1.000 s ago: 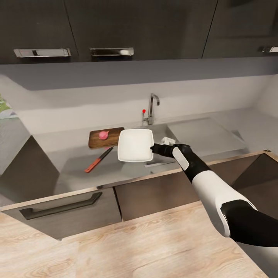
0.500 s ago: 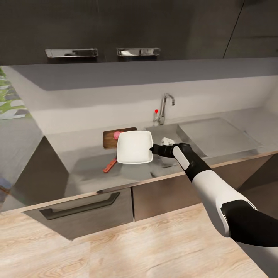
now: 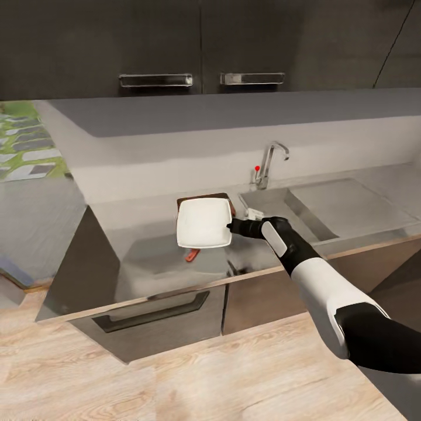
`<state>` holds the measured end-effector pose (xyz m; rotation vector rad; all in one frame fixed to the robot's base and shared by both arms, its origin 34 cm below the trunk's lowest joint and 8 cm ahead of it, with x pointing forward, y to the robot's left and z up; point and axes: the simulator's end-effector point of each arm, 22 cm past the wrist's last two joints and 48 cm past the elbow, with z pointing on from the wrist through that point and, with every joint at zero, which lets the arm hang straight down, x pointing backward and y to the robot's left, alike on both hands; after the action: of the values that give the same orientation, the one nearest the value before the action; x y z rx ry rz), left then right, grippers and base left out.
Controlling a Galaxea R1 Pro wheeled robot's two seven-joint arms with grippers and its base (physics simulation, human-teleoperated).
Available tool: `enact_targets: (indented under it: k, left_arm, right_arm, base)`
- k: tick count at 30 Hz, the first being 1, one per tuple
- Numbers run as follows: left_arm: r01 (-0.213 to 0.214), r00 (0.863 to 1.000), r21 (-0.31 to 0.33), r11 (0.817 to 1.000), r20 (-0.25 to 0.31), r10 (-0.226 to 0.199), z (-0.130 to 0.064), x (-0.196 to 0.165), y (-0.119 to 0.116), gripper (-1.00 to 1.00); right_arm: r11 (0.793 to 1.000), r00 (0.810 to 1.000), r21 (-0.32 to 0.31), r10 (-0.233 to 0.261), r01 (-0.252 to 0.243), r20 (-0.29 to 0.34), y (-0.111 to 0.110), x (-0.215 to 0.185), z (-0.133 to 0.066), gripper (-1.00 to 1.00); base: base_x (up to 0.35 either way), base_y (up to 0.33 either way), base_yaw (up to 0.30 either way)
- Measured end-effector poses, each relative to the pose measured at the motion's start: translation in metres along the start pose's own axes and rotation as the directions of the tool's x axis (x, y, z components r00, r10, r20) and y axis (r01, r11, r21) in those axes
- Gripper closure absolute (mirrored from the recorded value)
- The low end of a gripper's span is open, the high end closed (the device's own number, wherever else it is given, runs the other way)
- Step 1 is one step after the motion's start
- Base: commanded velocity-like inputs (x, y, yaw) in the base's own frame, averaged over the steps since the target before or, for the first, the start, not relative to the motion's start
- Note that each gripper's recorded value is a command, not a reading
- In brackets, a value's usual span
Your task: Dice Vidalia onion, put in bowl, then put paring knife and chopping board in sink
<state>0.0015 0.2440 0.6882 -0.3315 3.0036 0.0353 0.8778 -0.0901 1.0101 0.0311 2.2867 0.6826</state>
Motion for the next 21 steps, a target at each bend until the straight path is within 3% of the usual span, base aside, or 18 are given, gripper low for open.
enact_targets:
  k: [15,21]
  left_arm:
    - [0.0,1.0,0.0,1.0,0.0,0.0,0.0,0.0001,-0.0001,-1.0]
    - [0.0,1.0,0.0,1.0,0.0,0.0,0.0,0.0,-0.0001,-1.0]
  right_arm:
    - [1.0,1.0,0.0,0.0,0.0,0.0,0.0002,0.0,0.0001,1.0]
    - [1.0,1.0,0.001,0.0,0.0,-0.001,-0.0006,0.0004,0.0,1.0]
  base:
    - [0.0,0.312,0.271]
    - [0.0,0.256,0.08]
